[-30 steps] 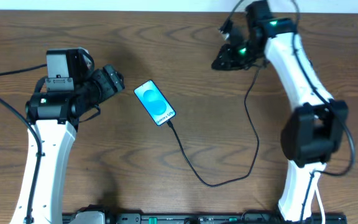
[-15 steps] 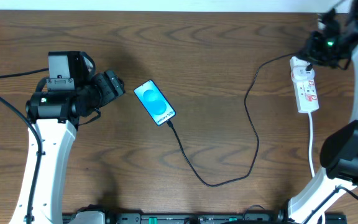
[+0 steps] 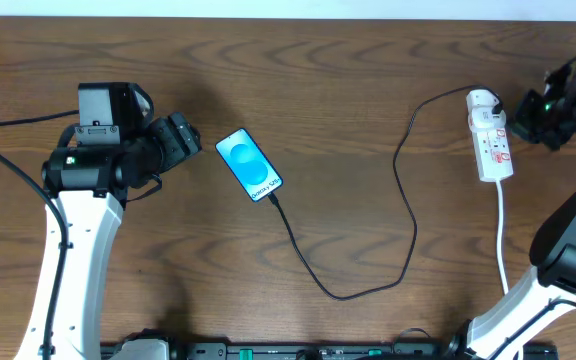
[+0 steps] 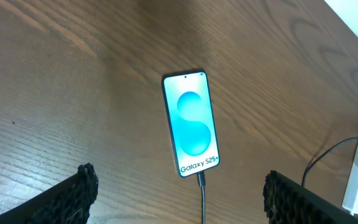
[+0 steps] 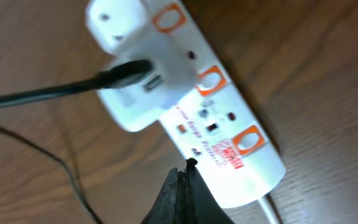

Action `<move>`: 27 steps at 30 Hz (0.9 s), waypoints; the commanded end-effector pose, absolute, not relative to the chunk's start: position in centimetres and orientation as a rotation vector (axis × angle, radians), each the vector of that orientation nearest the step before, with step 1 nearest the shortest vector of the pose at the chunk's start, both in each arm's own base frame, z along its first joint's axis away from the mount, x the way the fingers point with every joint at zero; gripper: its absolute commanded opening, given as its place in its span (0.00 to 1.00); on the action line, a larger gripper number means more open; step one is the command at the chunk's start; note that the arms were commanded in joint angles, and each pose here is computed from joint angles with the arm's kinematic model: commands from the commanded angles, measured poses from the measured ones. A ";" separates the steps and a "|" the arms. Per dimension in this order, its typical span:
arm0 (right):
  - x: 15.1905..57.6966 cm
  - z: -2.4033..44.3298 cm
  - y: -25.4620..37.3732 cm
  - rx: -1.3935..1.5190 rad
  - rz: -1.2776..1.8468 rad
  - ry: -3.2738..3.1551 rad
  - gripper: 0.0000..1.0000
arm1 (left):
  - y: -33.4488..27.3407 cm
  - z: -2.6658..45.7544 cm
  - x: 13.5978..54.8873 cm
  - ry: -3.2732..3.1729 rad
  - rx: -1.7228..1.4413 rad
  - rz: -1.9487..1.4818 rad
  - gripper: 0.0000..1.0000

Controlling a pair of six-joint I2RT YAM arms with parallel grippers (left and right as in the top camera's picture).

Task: Plug charger to phone and switch on socket
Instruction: 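Move the right gripper over the white power strip's switch, then press the orange switch beside the plugged charger with the right gripper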

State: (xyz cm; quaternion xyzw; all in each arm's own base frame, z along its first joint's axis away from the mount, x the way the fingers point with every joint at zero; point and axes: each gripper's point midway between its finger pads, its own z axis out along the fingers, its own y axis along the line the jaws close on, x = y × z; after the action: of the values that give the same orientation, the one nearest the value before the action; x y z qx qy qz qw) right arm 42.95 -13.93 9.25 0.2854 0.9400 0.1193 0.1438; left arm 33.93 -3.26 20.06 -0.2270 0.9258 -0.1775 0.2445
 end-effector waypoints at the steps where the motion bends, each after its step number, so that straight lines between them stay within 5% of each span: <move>1: 43.0 7.6 -14.5 0.838 0.404 2.672 0.01 | -2.9 20.0 34.1 2.531 -0.605 -0.461 0.87; 27: 44.7 2.5 -16.5 0.884 0.355 2.576 0.01 | -2.9 19.9 34.0 2.535 -0.607 -0.461 0.87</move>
State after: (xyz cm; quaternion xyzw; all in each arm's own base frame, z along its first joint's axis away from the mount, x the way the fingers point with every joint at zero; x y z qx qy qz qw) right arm 45.14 -16.23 4.14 0.3016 0.9208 0.1278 0.2118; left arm 33.92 -3.25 20.01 -0.2273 0.9261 -0.1771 0.2434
